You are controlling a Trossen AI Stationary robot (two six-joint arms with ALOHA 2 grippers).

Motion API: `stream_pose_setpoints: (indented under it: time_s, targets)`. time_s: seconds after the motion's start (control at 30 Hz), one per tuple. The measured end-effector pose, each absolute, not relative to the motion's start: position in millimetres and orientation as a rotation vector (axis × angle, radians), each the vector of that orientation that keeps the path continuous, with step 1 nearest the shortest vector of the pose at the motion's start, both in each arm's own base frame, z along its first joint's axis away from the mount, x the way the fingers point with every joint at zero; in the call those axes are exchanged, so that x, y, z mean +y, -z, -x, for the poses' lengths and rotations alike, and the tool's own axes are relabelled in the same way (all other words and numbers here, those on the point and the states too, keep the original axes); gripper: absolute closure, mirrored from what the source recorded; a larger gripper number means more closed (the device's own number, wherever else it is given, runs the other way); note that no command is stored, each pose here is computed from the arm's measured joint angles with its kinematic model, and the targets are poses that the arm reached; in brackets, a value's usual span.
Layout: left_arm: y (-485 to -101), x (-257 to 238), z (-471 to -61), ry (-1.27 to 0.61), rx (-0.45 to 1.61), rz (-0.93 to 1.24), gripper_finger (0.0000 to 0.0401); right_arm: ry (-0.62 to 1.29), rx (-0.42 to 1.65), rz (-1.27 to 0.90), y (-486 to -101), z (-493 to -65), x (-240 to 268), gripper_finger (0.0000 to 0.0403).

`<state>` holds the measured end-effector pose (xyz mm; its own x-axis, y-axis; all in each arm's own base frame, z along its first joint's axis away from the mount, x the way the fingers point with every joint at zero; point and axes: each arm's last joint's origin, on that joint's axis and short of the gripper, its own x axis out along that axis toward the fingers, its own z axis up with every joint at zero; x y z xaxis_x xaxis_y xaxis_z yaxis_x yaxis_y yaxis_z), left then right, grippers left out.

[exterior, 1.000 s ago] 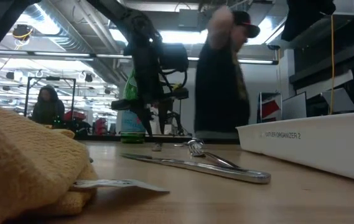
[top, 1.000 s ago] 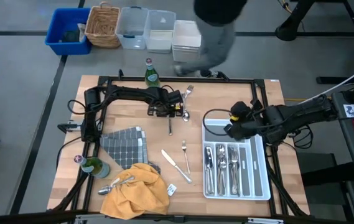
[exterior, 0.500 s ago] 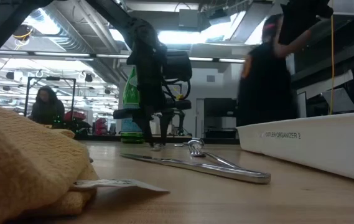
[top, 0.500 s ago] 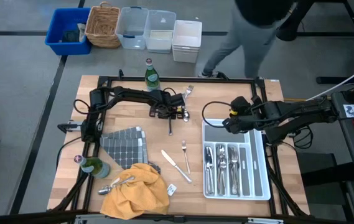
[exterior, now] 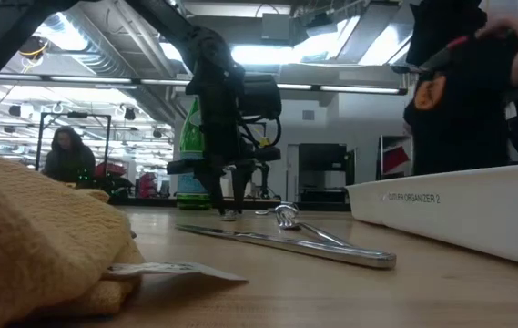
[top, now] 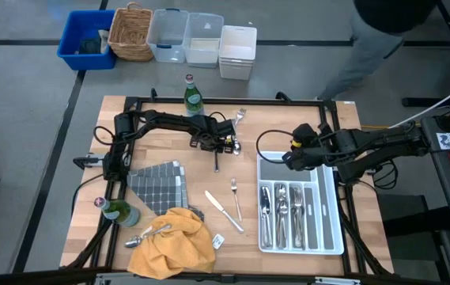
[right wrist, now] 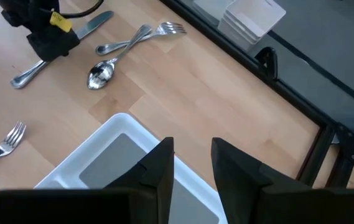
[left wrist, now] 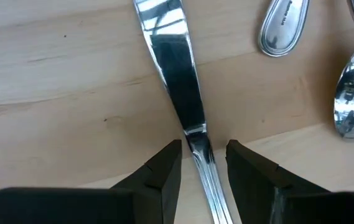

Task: Sort silverware
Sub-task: Stack the silver knife into the white utensil tray with the other silver knives

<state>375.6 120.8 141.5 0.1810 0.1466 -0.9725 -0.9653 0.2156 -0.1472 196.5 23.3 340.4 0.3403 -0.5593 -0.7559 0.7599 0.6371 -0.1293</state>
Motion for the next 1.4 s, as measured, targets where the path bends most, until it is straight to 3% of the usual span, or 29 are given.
stream_pose_setpoints:
  time_s: [0.23, 0.67, 0.93, 1.2, 1.4]
  targets:
    - [-140.7, 128.7, -368.9, -1.069, 1.079, 1.058, 0.0295, 0.869, 0.868, -0.267, -340.3, -196.5, 23.4, 0.0292]
    - [-139.0, 141.2, -351.0, -1.065, 1.248, 0.931, 0.0367, 0.868, 0.870, -0.264, -340.3, -196.4, 23.4, 0.0292]
    - [-138.6, 142.6, -349.1, -1.014, 1.293, 0.855, 0.0353, 0.868, 0.870, -0.263, -340.3, -196.4, 23.4, 0.0292]
    - [-138.7, 138.8, -351.5, -1.006, 1.287, 0.845, 0.0376, 0.868, 0.870, -0.263, -340.3, -196.4, 23.4, 0.0292]
    - [-138.6, 133.9, -354.3, -0.993, 1.281, 0.833, 0.0372, 0.868, 0.870, -0.263, -340.3, -196.4, 23.4, 0.0292]
